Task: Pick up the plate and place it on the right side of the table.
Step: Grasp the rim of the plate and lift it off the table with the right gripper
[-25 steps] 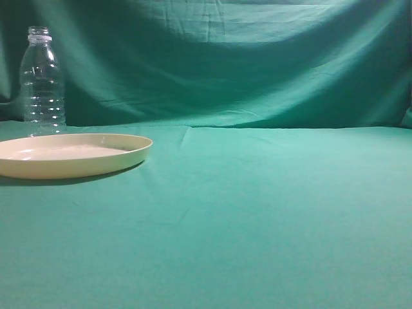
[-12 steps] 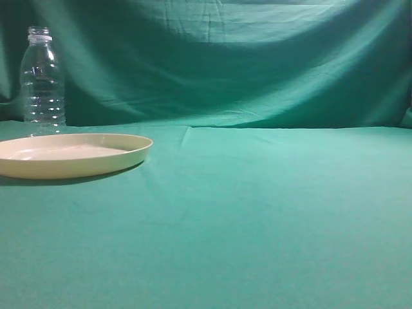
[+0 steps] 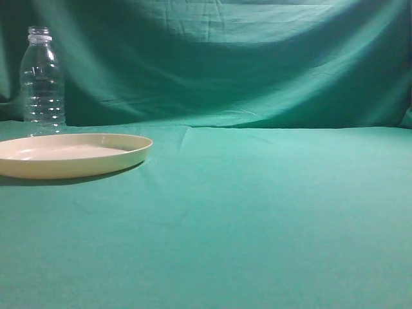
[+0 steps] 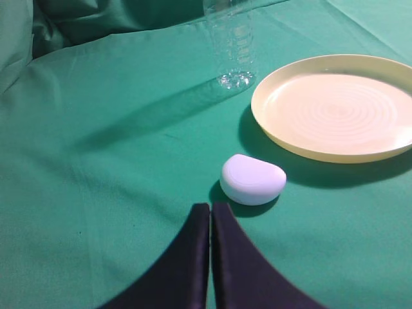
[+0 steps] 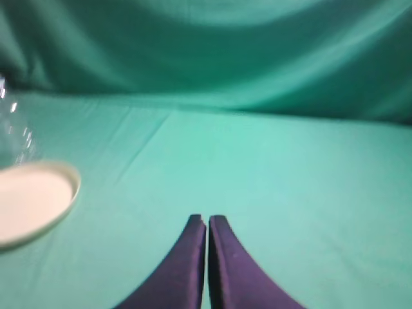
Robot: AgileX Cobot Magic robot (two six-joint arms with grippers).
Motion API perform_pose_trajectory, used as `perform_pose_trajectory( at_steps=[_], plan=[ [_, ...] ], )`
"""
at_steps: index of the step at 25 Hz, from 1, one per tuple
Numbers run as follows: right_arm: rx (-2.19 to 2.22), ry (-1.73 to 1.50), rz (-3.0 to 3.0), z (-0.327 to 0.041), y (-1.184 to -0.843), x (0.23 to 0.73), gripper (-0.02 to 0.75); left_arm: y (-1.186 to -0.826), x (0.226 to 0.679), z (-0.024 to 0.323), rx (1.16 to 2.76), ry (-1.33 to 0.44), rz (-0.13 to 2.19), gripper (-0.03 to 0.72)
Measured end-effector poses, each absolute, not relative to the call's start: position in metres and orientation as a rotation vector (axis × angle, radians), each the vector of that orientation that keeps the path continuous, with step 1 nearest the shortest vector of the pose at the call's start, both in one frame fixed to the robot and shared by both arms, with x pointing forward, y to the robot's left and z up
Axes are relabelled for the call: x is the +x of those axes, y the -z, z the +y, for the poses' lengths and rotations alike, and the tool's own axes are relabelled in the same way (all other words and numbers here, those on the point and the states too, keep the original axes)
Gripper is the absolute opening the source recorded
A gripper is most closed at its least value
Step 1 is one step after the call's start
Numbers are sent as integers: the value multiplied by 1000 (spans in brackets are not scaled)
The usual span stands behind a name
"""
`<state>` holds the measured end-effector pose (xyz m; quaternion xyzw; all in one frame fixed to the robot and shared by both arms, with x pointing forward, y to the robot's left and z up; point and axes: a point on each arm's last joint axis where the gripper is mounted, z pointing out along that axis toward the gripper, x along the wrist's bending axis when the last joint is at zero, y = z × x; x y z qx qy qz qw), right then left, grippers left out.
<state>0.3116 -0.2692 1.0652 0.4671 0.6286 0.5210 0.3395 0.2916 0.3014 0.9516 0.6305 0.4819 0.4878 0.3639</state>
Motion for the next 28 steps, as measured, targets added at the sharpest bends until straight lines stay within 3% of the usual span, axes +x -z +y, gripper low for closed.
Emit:
perform_pose_trajectory(
  at_steps=[14,28],
  plan=[
    [1428,-1123,2254,-232,-1097,425,0,-952,292,301,1622,-1255,1240,0],
    [1219,-858,2656,-68,-1063,535,0,-952,292,301,1622,-1255,1240,0]
  ],
)
